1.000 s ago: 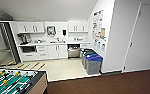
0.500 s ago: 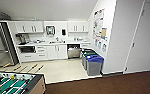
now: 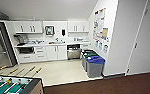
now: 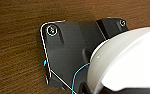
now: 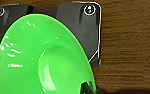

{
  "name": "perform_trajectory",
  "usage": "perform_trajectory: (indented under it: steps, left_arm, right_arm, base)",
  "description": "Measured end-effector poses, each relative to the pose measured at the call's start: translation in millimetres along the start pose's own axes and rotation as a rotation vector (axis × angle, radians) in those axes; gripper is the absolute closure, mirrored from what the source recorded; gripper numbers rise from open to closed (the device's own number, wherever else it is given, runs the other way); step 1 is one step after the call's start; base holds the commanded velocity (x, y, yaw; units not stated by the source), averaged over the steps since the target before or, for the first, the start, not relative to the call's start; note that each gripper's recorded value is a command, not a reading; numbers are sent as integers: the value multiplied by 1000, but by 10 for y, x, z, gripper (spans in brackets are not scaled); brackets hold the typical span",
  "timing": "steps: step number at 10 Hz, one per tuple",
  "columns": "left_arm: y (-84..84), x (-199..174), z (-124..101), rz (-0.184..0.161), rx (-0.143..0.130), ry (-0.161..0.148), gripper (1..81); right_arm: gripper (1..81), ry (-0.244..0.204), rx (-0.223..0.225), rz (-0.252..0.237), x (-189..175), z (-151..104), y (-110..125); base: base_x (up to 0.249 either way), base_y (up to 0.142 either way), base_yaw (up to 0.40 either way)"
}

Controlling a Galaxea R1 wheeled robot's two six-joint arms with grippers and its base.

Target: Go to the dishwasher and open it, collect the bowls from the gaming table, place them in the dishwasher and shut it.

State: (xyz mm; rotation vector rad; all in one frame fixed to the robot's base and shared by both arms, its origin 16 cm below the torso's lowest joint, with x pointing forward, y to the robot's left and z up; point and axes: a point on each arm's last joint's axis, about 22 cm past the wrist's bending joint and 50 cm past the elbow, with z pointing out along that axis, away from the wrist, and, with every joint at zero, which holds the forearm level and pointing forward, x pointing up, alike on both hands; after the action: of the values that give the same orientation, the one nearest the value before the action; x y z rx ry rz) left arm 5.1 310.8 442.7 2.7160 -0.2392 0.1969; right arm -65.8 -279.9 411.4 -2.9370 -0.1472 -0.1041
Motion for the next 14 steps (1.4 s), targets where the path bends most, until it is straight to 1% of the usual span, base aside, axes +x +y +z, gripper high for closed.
perform_trajectory:
  steps: [14]
  left_arm:
    - [7,2,4,0,-1,0,811]
  right_arm:
    - [811,0,-1,0,-1,-4,14]
  base:
    - [162,0,0]
